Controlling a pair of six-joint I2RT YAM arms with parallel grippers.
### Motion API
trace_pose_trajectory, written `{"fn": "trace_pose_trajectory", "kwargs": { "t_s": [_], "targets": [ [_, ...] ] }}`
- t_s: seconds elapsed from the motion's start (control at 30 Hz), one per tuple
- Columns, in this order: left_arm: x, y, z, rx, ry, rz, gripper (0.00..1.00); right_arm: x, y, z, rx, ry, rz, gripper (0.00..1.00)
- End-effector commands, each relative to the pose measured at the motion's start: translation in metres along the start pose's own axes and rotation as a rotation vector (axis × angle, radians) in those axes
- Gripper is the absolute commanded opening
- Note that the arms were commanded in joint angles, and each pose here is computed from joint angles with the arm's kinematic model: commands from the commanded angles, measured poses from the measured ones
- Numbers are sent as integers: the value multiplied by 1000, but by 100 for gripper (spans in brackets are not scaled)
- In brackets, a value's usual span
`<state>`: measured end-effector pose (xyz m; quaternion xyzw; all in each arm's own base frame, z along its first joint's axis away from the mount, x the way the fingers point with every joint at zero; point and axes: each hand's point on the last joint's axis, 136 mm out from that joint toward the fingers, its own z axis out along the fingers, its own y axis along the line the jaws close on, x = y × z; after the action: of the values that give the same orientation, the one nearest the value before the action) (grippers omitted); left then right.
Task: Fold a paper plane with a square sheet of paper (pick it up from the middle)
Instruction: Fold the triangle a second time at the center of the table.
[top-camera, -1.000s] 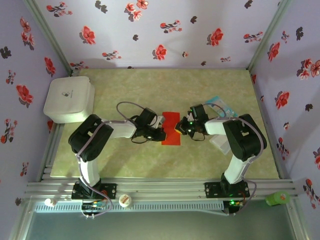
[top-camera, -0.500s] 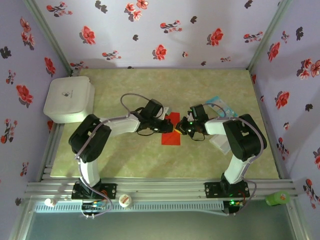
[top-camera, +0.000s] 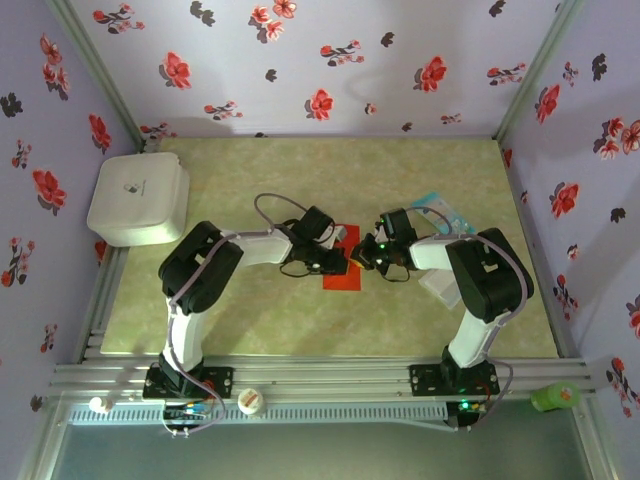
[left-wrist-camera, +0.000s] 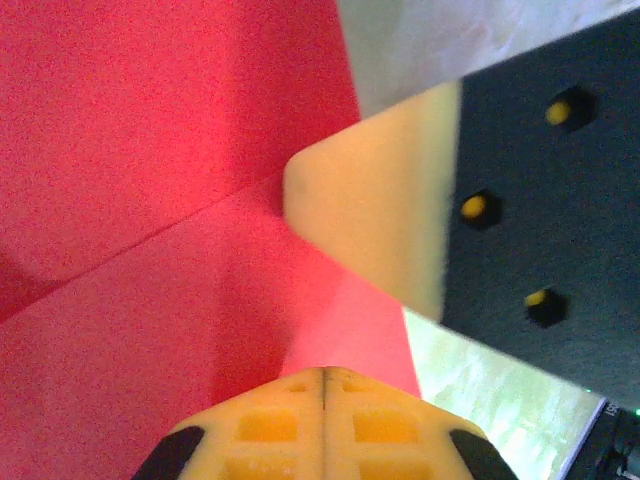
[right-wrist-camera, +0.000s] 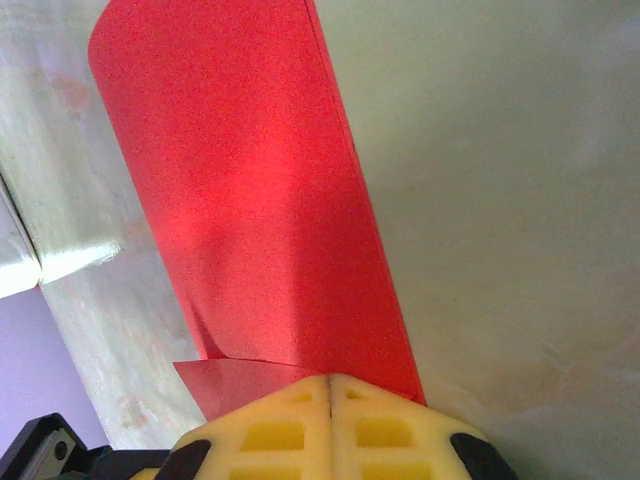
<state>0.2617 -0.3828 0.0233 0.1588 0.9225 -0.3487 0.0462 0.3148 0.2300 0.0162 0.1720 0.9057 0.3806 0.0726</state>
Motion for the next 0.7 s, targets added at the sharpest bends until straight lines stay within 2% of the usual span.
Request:
{"fn": "trace_pose_trajectory", "kwargs": {
  "t_s": [0.0,0.17,0.4,0.67],
  "targets": [
    [27,18,2,-49,82,-6,5,12,-49,2,160,14,74,0],
    [49,29,-2,-31,95,-51,5,13,-53,1,176,16,73,0],
    [59,32,-13,-30,95,-57,6,14,-53,0,184,16,68,0],
    [86,40,-25,-17,94,-96,5,13,-49,-1,173,13,60,0]
  ]
}}
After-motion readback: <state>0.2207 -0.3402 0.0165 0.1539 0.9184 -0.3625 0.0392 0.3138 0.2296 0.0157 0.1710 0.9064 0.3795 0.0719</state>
